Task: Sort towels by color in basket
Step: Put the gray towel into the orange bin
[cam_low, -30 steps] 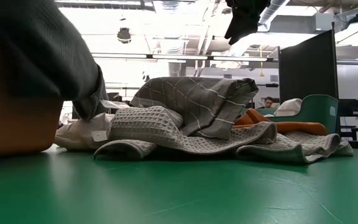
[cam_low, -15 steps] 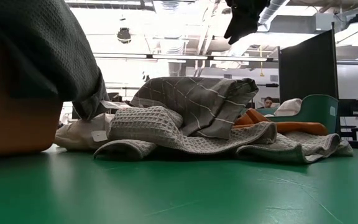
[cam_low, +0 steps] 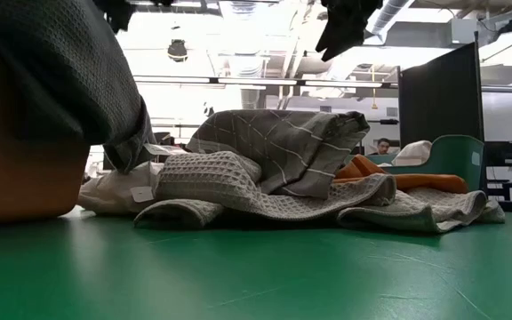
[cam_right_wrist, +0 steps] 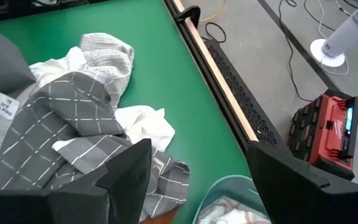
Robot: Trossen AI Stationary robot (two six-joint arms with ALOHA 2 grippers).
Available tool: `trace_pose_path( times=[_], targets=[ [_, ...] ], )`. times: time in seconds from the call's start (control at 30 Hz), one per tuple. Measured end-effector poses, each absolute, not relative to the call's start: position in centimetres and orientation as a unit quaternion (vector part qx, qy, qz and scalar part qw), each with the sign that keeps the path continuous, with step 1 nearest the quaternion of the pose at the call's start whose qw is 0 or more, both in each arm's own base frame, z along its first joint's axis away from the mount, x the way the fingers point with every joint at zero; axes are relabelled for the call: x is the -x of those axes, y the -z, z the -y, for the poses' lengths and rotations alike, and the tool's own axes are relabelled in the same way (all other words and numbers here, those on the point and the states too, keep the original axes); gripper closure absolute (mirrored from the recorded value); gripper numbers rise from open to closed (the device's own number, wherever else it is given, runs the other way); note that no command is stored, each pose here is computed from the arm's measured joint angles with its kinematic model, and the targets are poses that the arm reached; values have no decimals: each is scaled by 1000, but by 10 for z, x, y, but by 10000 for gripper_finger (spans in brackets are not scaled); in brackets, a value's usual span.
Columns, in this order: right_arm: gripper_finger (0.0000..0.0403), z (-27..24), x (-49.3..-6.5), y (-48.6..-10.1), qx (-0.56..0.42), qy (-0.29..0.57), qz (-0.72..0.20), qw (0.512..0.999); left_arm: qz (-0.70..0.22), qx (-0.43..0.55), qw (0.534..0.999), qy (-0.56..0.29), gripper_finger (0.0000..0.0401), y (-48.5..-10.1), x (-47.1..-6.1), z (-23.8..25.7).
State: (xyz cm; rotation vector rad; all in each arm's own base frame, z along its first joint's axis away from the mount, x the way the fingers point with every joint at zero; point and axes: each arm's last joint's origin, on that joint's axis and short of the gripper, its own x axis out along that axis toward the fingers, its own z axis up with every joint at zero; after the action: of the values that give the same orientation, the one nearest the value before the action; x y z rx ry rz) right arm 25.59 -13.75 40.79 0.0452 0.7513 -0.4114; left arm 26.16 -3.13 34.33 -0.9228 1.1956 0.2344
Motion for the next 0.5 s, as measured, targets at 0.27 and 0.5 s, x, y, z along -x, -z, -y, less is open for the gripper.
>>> trace_pose_path(
  times=[0.27,0.5],
  targets=[
    [112,128,-260,-408,-16,183,-367,912,-715,349,604,-57,230,-288,-282,36],
    [112,125,-262,-407,-14,177,-369,913,-723,279,632,-4,356,-306,-291,39]
  ],
)
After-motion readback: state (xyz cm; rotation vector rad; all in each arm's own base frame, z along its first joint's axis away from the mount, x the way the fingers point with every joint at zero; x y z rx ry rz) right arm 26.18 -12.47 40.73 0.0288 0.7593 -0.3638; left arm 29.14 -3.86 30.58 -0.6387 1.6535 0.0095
